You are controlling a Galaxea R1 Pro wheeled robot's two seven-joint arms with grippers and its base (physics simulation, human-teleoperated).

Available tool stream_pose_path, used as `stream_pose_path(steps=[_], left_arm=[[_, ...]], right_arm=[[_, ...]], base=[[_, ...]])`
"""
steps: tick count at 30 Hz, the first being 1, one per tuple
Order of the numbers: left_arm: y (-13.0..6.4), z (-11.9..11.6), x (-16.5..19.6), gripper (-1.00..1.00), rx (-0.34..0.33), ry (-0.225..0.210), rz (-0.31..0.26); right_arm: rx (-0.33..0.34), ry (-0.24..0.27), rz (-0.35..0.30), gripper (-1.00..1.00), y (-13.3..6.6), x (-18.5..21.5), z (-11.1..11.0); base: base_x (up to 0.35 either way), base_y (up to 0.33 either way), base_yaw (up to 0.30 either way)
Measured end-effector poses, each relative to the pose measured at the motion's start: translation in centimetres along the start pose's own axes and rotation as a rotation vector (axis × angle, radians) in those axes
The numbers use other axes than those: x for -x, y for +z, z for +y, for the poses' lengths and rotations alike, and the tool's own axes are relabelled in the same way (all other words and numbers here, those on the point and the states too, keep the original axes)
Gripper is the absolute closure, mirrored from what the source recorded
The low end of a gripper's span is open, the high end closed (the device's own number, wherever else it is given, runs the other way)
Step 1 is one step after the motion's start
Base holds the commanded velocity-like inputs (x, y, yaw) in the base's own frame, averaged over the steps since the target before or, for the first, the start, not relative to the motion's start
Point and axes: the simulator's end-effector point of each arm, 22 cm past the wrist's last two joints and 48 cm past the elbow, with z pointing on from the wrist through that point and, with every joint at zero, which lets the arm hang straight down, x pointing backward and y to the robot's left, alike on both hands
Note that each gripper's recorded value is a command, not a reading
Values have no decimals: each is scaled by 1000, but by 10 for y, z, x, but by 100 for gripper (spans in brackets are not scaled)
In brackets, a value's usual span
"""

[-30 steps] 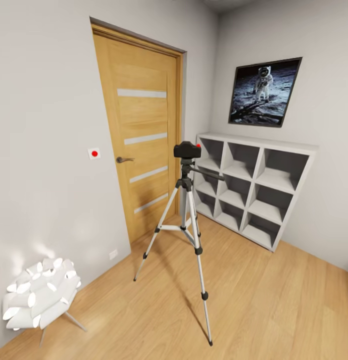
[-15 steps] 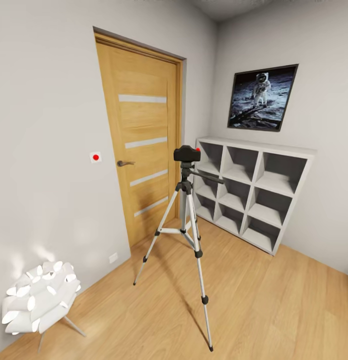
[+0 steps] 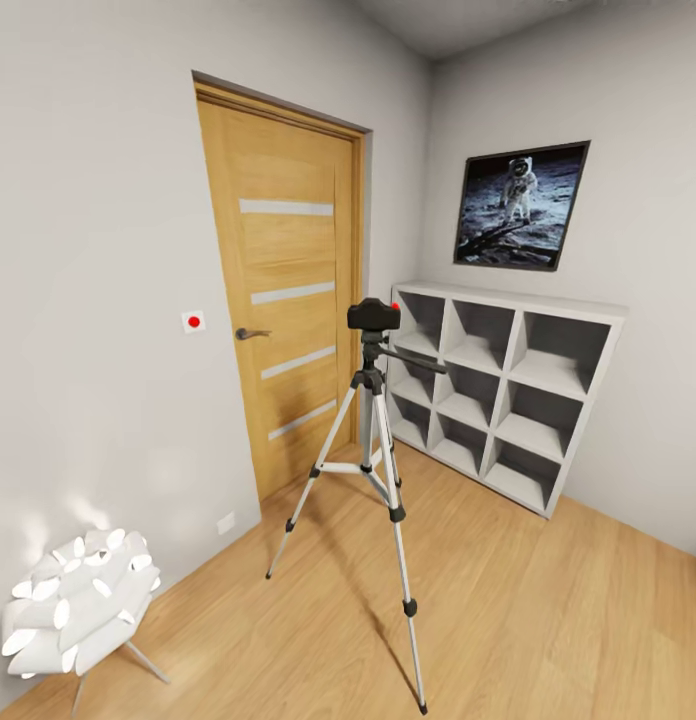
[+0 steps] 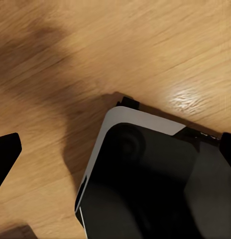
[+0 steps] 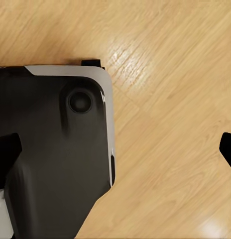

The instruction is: Attach the digital camera to the camera tripod in the bedroom.

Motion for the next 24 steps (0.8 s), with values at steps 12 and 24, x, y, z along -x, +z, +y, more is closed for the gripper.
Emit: stream_pose_path(steps=[12, 24], left_arm=[[-2, -4, 7, -100, -9, -5, -18], [-3, 7, -10, -100, 5, -15, -9]], right_arm=[[-1, 5, -20, -100, -1, 7, 0], [0, 14, -39, -100, -2, 15, 1]], base=[[0, 0, 0], [0, 0, 0]])
